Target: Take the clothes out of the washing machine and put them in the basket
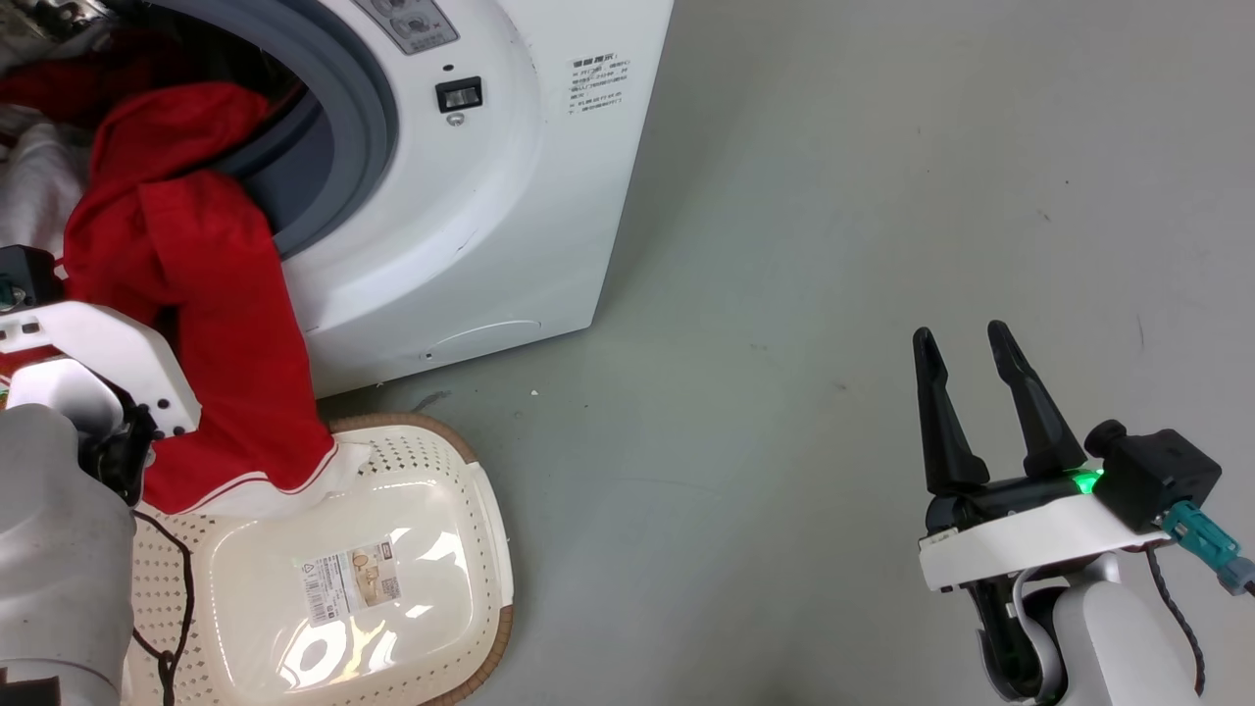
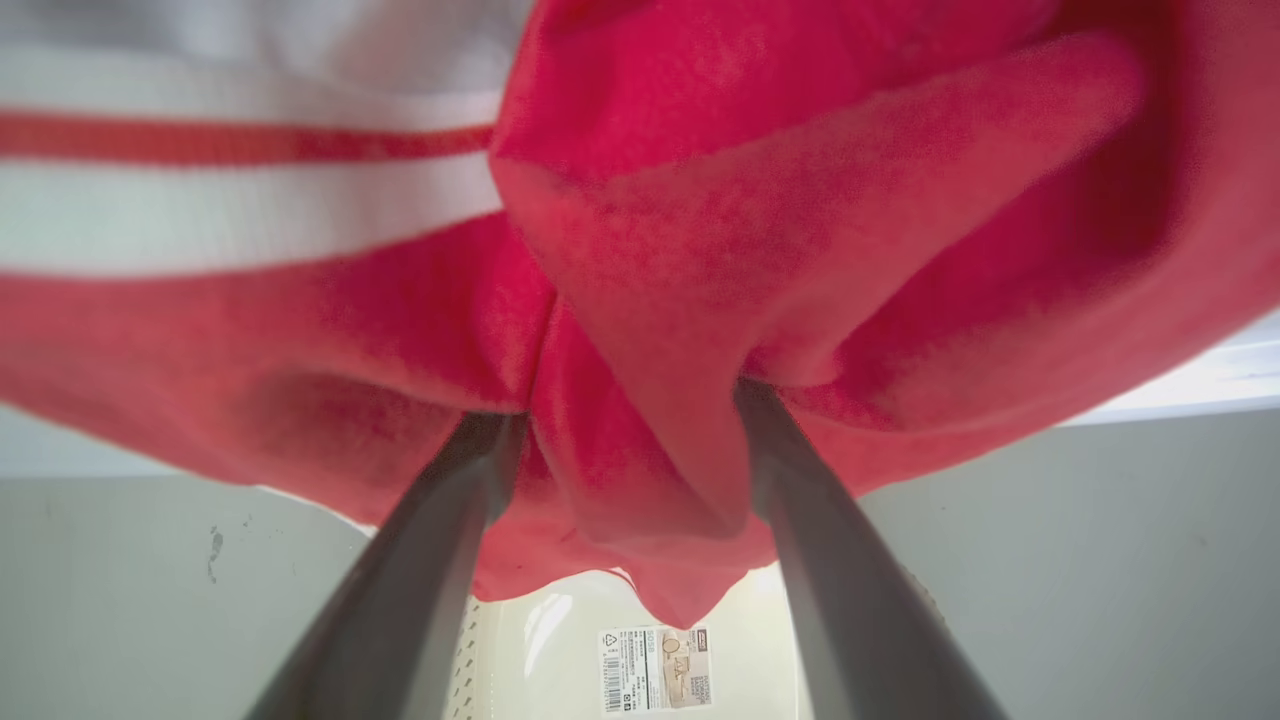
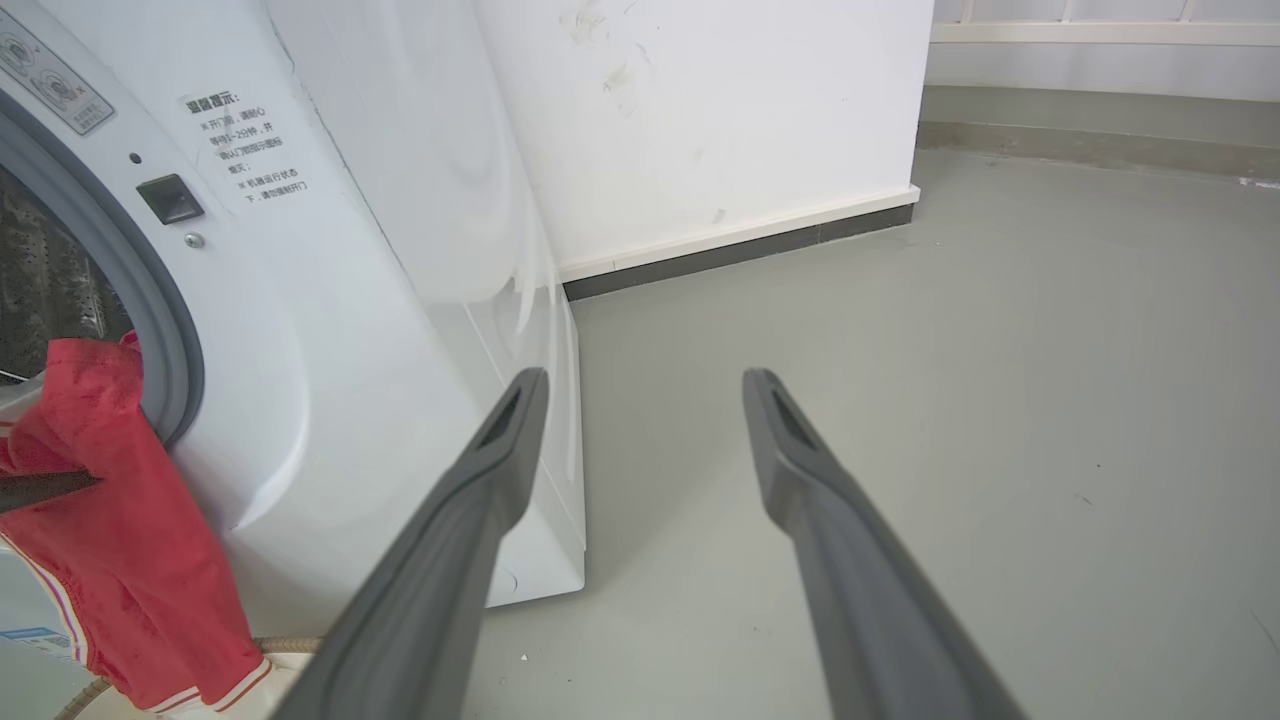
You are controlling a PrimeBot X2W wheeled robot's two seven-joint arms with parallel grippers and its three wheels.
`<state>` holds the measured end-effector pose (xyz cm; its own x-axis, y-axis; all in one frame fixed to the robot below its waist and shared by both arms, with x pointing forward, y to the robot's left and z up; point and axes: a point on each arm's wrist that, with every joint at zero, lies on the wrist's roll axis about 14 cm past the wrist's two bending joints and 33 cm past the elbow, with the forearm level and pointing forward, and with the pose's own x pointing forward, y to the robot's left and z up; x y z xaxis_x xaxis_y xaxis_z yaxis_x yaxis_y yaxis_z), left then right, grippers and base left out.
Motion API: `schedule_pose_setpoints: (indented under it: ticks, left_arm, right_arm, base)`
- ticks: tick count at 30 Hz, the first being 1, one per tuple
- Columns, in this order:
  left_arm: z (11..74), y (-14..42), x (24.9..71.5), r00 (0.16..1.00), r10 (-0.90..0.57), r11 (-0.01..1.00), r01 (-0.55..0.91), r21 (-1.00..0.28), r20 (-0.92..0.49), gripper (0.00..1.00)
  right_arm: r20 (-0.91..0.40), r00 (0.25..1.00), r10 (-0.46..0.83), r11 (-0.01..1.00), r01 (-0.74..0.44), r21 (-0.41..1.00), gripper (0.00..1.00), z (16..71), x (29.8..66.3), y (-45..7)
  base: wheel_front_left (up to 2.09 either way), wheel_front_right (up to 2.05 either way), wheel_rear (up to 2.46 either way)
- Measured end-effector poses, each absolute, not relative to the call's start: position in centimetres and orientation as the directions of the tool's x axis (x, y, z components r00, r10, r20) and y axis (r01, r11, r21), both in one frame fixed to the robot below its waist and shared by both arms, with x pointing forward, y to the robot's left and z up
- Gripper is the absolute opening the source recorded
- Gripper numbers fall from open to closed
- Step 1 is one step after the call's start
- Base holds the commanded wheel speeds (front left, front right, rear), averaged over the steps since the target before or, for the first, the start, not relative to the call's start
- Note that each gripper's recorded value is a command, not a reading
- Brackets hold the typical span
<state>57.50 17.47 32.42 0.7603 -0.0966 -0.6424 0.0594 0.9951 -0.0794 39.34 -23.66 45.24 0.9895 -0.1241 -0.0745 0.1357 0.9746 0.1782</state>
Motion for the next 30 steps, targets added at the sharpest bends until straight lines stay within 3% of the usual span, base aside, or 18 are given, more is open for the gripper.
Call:
schedule_pose_setpoints:
  ticks: [1,2,14,30]
  left_arm:
    - [32.4,17.5,57.5,0.761,-0.097,0.995,0.060,-0.079,-0.641,0.34]
    - [32.4,17.4,57.5,0.762,-0.097,0.995,0.059,-0.081,-0.640,0.00]
    - [34.7,18.1,55.5,0.845,-0.075,0.993,0.017,-0.114,-0.529,0.00]
    - [41.2,19.1,50.5,0.969,-0.027,0.991,-0.007,-0.136,-0.245,0.00]
  right_arm:
    - [-0.073,0.990,-0.124,0.975,0.135,0.178,1.00,45.3,39.4,-23.6]
    - [-0.071,0.990,-0.123,0.975,0.134,0.178,1.00,45.3,39.4,-23.6]
    - [-0.031,0.993,-0.117,0.976,0.121,0.179,1.00,46.9,38.7,-23.4]
    - [0.033,0.998,-0.047,0.983,0.041,0.179,1.00,49.2,38.3,-21.1]
  base:
    - [0.00,0.00,0.00]
    - [0.00,0.00,0.00]
    - [0.00,0.00,0.00]
    - [0.00,0.00,0.00]
